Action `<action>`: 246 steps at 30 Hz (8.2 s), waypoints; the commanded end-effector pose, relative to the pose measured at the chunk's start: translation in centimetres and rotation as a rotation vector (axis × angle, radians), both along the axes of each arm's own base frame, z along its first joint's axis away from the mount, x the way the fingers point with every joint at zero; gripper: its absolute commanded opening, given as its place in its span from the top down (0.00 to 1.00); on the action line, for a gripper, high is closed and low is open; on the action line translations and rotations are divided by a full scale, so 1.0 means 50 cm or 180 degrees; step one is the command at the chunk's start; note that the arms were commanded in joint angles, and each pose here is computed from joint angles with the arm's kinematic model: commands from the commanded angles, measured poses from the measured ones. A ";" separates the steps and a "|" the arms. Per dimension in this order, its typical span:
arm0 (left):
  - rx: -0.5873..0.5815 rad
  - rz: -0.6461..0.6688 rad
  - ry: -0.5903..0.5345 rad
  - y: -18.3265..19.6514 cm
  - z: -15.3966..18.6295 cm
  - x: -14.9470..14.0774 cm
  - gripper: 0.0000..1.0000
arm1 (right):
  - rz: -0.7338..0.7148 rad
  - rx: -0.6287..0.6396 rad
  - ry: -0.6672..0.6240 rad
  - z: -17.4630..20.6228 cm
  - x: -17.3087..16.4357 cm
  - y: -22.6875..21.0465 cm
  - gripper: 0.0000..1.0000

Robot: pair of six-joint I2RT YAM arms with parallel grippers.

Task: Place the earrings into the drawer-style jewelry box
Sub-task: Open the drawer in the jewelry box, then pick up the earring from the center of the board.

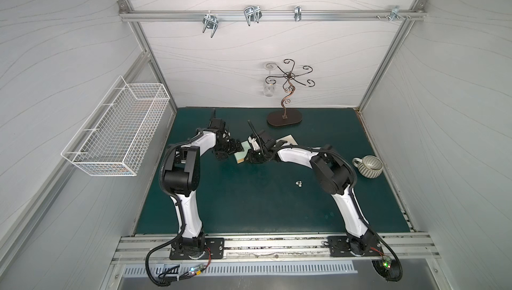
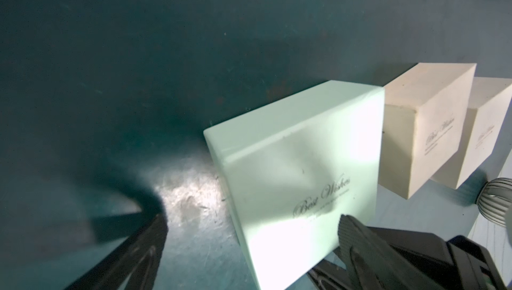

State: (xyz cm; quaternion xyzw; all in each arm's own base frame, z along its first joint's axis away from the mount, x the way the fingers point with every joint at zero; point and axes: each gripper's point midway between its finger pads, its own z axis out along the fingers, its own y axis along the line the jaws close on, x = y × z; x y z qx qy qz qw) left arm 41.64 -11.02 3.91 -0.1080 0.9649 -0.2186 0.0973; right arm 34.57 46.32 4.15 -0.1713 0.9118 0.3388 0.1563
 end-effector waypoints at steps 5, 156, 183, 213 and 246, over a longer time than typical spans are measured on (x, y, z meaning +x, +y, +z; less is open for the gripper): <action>-0.0009 0.0008 -0.0001 0.000 -0.002 0.019 0.01 | -0.0004 0.0003 0.0056 -0.009 -0.002 0.012 0.75; -0.0291 -0.0208 -0.0784 -0.062 0.174 -0.103 0.05 | -0.0487 -0.0967 -0.0178 0.100 -0.112 -0.458 0.58; -0.0481 -0.0201 -0.0815 -0.123 0.128 -0.303 0.02 | -0.0609 -0.1240 0.0094 0.012 -0.158 -0.559 0.72; -0.0735 -0.0566 -0.0602 -0.169 0.104 -0.365 0.01 | -0.0342 -0.1417 0.0133 0.003 -0.178 -0.537 0.75; -0.0742 -0.0605 -0.0544 -0.186 0.088 -0.369 0.01 | -0.0216 -0.1534 0.0294 -0.050 -0.179 -0.527 0.86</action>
